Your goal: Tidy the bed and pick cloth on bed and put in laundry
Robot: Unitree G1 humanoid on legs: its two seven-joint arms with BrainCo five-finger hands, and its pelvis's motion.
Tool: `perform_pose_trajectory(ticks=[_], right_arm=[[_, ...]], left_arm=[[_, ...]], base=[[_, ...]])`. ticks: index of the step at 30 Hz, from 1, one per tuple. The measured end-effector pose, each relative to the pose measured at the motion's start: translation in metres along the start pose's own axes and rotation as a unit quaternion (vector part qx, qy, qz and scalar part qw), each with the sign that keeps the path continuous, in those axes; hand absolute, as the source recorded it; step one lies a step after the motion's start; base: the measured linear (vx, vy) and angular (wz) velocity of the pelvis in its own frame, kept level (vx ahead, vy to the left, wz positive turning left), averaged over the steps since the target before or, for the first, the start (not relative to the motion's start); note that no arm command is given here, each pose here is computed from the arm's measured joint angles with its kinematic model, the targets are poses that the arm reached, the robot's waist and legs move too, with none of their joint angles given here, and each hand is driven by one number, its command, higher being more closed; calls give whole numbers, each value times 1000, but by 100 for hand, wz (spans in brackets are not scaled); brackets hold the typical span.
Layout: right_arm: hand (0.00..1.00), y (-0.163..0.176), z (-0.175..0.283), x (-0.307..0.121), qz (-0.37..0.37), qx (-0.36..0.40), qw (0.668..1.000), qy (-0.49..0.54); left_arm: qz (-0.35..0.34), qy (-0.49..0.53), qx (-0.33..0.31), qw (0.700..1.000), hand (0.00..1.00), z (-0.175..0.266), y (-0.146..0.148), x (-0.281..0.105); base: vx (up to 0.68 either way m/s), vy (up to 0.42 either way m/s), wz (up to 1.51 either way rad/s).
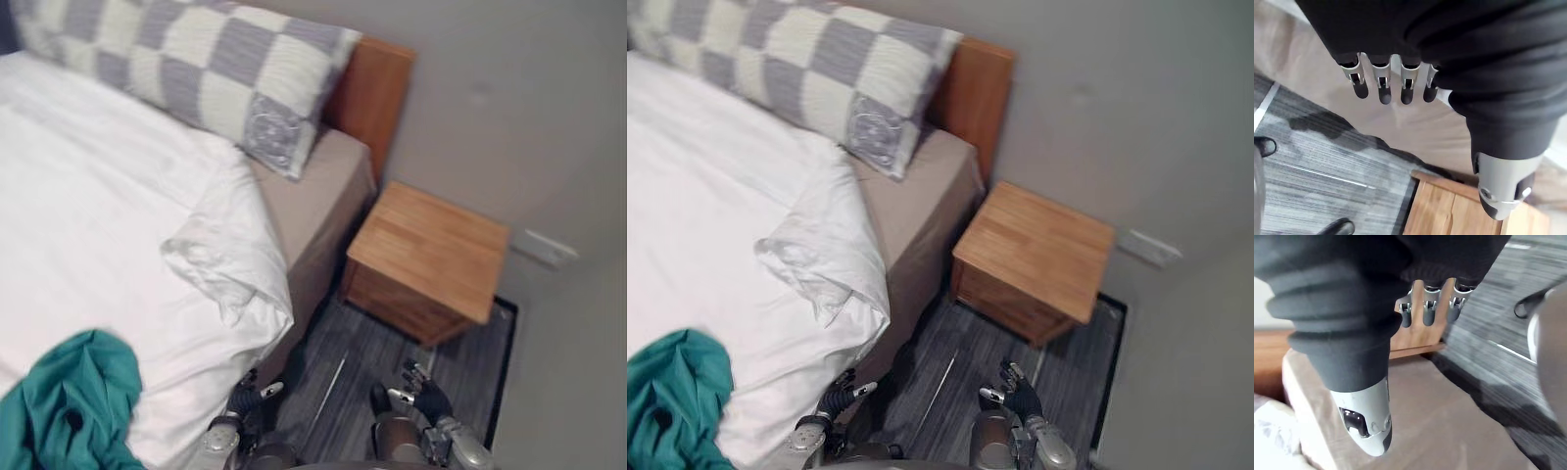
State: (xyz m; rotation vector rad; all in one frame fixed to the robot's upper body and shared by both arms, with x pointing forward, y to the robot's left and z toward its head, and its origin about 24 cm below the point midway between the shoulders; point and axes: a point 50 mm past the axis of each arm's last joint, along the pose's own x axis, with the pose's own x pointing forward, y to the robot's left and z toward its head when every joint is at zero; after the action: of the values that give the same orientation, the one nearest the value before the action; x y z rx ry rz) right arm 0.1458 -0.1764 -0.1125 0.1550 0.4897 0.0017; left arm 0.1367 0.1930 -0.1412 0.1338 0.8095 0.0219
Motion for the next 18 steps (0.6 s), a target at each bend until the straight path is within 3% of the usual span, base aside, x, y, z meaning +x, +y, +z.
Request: perform_pose_trajectory(ticks=[2, 5, 9, 15, 18], right_arm=[[0, 3, 21, 7, -18, -4, 999, -51], [0, 9, 94, 24, -45, -35, 978, -198], [0, -12, 180, 29, -134, -94, 928, -336], [0, -38, 254, 40, -190, -196, 894, -355], [0, -33, 280, 59, -180, -235, 899, -322]], left_arm=[[7, 15, -22, 1000, 0, -11, 0, -5], [27, 9, -67, 997, 0, -18, 3, -12], [6, 2, -74, 997, 0, -15, 1, -11], [-26, -6, -66, 997, 0, -10, -1, -11], [-25, -4, -46, 999, 0, -8, 5, -11]], base=[[291, -574, 143], [142, -411, 109], [63, -304, 188], [-39, -24, 131], [-42, 44, 72]])
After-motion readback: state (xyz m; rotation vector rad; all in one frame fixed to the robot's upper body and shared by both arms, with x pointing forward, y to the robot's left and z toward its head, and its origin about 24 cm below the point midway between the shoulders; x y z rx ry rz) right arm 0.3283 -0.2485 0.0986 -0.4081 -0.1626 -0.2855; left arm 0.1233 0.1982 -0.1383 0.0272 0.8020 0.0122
